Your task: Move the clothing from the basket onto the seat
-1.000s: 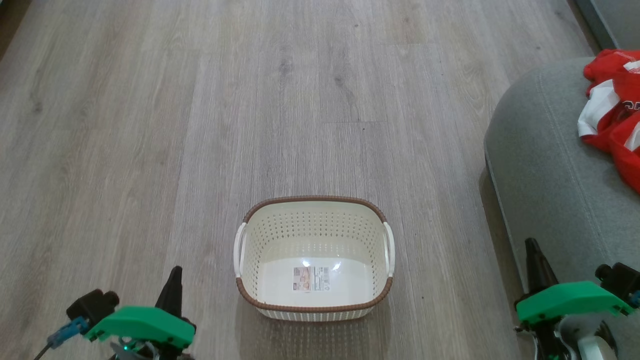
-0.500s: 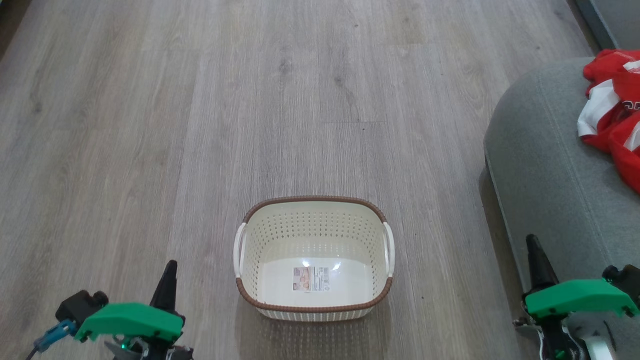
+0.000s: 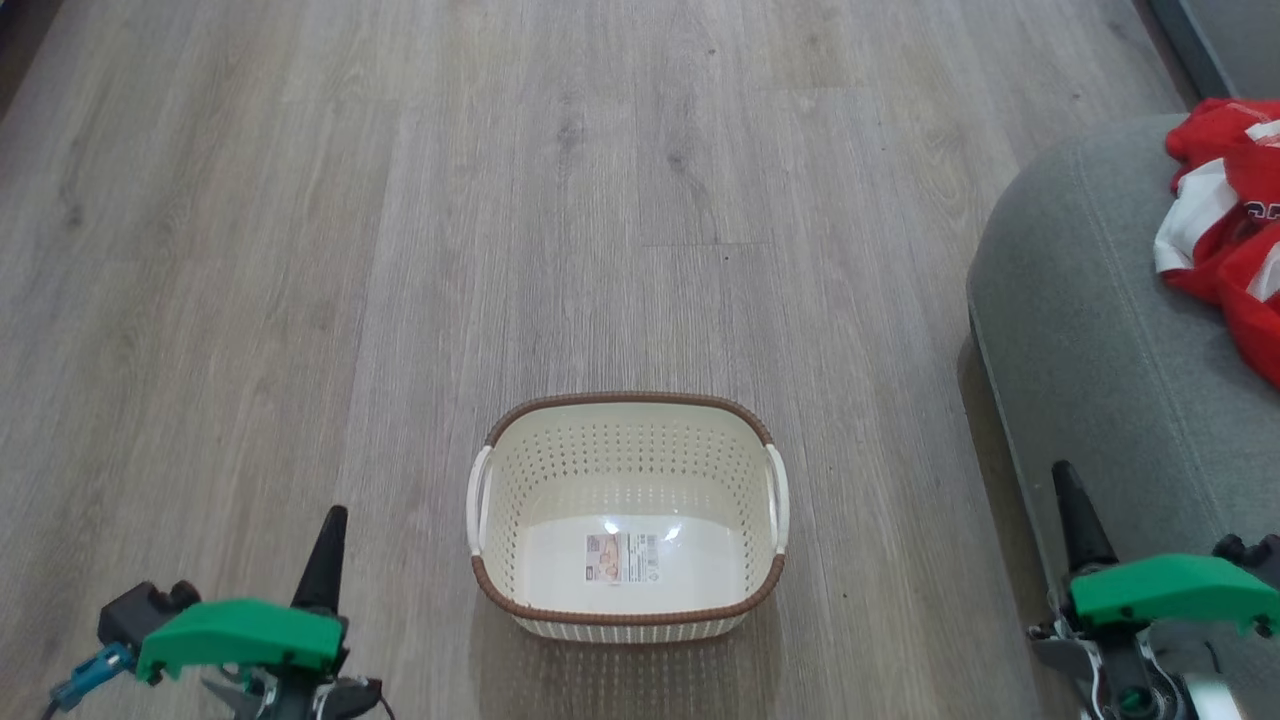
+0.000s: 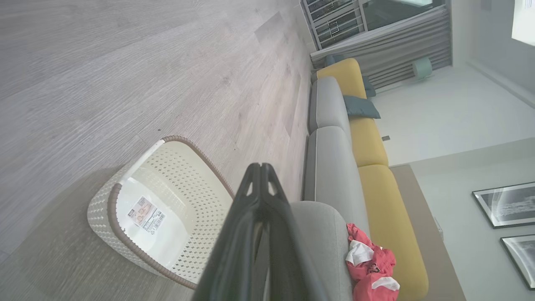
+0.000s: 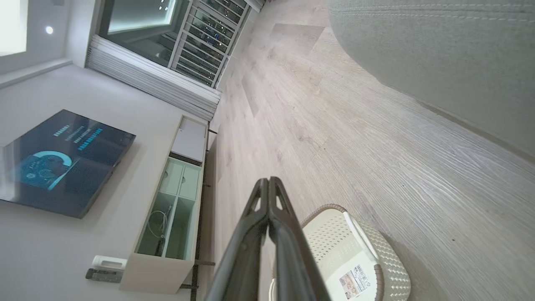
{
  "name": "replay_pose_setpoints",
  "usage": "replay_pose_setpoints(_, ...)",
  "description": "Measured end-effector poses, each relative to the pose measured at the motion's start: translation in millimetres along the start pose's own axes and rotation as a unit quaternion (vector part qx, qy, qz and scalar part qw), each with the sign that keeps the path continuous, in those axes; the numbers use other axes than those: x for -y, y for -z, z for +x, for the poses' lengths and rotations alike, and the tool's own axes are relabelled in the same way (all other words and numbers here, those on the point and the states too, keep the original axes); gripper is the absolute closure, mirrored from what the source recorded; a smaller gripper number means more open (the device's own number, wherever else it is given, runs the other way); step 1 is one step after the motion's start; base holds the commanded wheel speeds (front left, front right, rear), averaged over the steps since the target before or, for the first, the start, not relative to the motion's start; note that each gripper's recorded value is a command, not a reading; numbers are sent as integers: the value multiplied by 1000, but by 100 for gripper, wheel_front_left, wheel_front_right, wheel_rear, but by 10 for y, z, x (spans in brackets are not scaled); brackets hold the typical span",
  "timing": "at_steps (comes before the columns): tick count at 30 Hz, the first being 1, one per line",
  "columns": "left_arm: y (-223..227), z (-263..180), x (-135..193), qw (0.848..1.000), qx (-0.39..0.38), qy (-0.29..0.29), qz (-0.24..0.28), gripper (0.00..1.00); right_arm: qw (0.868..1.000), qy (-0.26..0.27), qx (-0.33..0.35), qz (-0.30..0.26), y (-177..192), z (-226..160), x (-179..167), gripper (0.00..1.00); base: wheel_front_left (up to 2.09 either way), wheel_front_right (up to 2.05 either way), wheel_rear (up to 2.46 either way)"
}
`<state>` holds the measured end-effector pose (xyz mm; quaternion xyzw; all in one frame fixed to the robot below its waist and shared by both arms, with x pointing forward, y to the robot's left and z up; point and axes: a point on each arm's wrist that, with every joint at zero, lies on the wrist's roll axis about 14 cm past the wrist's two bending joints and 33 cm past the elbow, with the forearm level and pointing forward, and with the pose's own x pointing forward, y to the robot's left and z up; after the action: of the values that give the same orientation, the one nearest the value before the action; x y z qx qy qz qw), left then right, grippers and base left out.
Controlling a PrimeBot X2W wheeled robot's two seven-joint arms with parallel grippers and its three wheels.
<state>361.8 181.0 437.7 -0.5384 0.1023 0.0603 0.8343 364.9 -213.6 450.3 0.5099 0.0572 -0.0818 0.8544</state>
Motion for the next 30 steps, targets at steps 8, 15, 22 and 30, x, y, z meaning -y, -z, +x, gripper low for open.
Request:
replay_pose_setpoints(8,-45,8,55,999,3,10,-44,100,999,-6,-3,51,-6,5,-39,100,0,0,0)
replay_pose_setpoints(15,-70,19,120,996,2,23,-81,100,995,-13,-4,96,-16,8,-79,100,0,0,0)
replay_pose_setpoints(22,-124,35,196,992,4,37,-119,100,990,-21,-7,141,-22,11,-118,100,0,0,0)
replay_pose_setpoints(30,-177,34,247,986,8,50,-160,100,981,-31,-9,190,-36,13,-168,100,0,0,0)
